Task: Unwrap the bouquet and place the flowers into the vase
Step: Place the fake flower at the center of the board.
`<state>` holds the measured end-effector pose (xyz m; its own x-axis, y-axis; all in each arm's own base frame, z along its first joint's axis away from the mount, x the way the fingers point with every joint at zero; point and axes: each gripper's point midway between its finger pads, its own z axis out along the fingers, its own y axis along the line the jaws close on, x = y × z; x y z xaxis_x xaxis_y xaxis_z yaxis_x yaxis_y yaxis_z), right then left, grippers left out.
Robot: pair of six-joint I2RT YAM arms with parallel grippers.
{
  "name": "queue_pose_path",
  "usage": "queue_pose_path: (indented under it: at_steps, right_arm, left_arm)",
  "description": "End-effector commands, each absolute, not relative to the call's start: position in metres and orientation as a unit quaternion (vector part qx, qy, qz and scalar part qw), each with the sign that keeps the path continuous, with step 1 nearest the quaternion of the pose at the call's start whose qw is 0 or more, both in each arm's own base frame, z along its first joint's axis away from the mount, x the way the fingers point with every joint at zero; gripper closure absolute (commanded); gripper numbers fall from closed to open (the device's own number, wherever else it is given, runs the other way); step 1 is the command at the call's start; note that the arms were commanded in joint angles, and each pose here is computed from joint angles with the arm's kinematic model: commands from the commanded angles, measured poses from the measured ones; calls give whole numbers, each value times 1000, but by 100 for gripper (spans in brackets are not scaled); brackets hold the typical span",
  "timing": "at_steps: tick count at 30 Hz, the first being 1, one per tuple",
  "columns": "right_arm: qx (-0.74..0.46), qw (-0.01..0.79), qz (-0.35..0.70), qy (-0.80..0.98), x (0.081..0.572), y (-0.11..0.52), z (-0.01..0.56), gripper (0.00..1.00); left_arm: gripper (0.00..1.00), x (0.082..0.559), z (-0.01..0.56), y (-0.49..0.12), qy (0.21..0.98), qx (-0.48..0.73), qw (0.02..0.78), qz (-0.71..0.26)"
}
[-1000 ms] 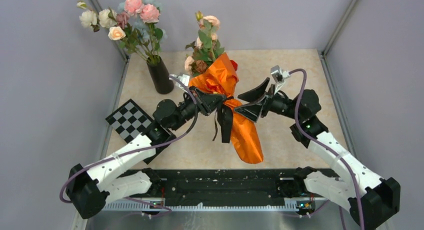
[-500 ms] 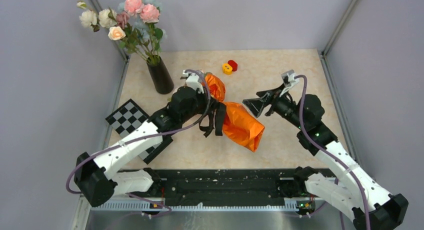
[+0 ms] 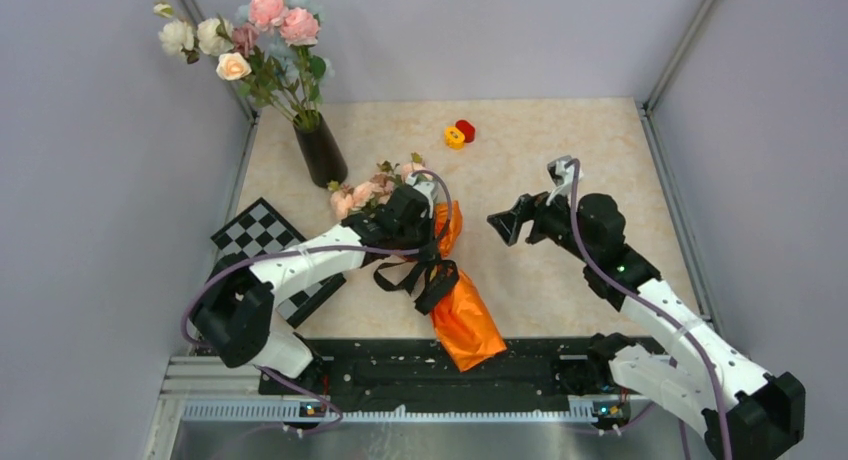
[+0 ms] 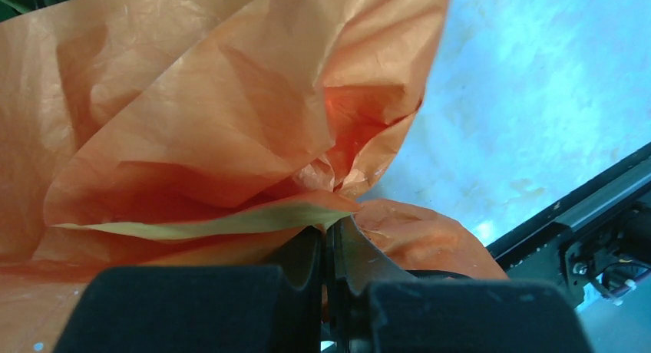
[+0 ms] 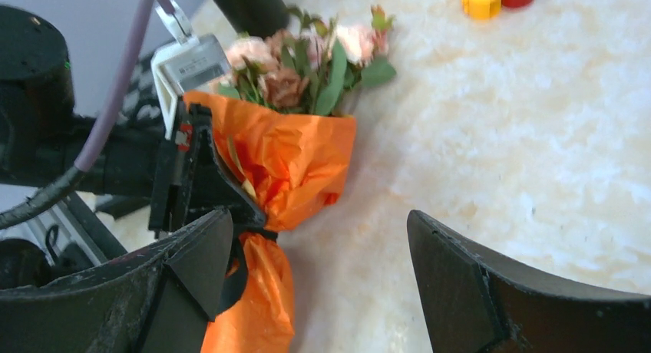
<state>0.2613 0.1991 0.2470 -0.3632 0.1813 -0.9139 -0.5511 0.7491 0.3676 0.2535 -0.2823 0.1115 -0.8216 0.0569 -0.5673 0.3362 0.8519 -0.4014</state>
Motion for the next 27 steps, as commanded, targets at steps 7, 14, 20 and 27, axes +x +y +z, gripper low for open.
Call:
queue_pose_path:
  at_steps: [7,14,20,27]
  right_arm:
    - [-134,495,344,786,258,213,198,15]
    - [-156,455,342,807,237,220,174,16]
    - [-185,415,345,821,206,238,146,17]
    - [-200,386,366,823,176,263,128,24]
  left_arm:
    - [54,256,141,-295,895,109,311,-300]
    - [23,259,189,-284,878,56,355,-316]
    - [5,255,174,-254,878,-28,361,-313]
    - [11,258,145,-227,861,-118,335,-363]
